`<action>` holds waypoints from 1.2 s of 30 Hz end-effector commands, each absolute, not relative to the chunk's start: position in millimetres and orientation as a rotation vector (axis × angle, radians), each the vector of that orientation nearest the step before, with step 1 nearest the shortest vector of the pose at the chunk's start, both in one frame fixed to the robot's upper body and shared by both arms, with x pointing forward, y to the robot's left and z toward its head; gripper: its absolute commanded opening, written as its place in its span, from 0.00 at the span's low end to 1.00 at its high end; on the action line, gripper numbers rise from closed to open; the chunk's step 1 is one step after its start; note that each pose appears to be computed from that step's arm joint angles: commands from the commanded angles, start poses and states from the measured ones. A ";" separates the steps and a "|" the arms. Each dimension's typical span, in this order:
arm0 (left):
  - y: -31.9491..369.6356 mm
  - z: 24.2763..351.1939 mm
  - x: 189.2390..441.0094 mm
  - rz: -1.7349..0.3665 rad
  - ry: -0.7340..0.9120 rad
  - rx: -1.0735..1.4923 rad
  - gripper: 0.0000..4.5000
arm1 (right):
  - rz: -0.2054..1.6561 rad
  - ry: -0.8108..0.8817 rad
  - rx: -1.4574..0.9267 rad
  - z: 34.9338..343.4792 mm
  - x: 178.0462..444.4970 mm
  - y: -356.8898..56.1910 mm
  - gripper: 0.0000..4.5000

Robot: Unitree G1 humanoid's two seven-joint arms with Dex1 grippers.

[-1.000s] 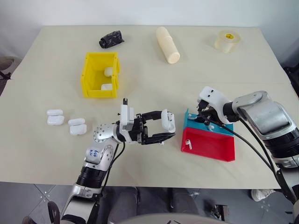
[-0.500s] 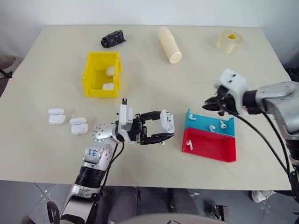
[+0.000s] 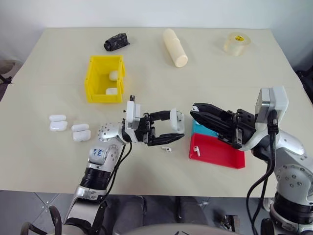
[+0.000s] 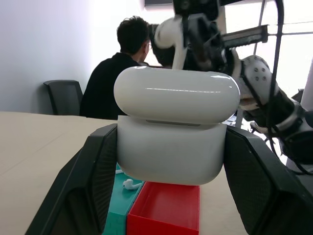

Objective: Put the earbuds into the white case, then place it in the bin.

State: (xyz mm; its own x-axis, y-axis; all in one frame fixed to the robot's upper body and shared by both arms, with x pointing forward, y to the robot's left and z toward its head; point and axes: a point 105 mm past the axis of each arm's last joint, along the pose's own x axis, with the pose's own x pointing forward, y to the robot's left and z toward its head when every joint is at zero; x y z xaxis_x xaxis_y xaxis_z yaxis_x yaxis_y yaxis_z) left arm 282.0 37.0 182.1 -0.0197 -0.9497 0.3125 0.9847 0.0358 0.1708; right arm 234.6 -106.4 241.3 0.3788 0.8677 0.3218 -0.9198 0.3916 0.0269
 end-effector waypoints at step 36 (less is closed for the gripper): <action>29.0 219.0 286.5 -1.533 -0.490 -0.220 0.63 | 1.045 -0.303 0.477 207.5 234.7 -77.6 0.11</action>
